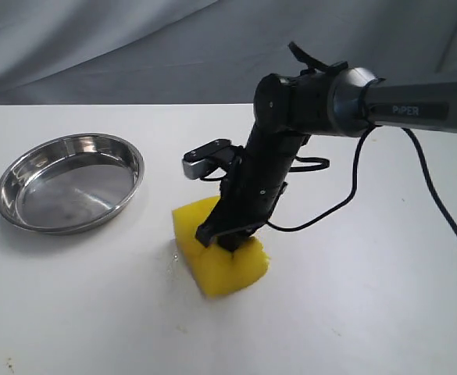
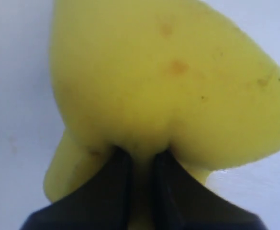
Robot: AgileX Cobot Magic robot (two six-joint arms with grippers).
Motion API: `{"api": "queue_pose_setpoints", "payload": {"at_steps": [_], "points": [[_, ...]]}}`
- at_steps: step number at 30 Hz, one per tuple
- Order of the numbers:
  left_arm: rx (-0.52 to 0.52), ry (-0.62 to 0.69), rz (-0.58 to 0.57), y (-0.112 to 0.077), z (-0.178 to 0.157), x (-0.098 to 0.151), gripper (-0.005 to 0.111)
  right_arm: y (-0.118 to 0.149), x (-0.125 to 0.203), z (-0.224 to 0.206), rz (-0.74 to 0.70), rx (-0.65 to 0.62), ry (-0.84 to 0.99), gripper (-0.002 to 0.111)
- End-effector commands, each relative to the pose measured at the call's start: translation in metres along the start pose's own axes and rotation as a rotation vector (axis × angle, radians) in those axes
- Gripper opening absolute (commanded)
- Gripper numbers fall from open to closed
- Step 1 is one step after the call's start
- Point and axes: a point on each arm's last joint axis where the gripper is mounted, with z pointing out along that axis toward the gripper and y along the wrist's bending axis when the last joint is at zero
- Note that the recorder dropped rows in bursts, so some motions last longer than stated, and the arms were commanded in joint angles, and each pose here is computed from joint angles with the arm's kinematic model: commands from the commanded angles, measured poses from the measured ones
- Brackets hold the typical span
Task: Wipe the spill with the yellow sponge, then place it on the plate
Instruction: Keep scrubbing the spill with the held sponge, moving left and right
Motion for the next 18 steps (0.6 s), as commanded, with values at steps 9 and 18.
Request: {"api": "queue_pose_setpoints", "payload": {"at_steps": [9,18], "points": [[0.008,-0.009,-0.007,-0.001,0.0,0.0,0.0,0.098,0.009,0.026,-0.313,-0.107,0.251,0.0],[0.008,-0.009,-0.007,-0.001,0.0,0.0,0.0,0.069,-0.011,0.041,-0.259,0.3,0.103,0.0]]}}
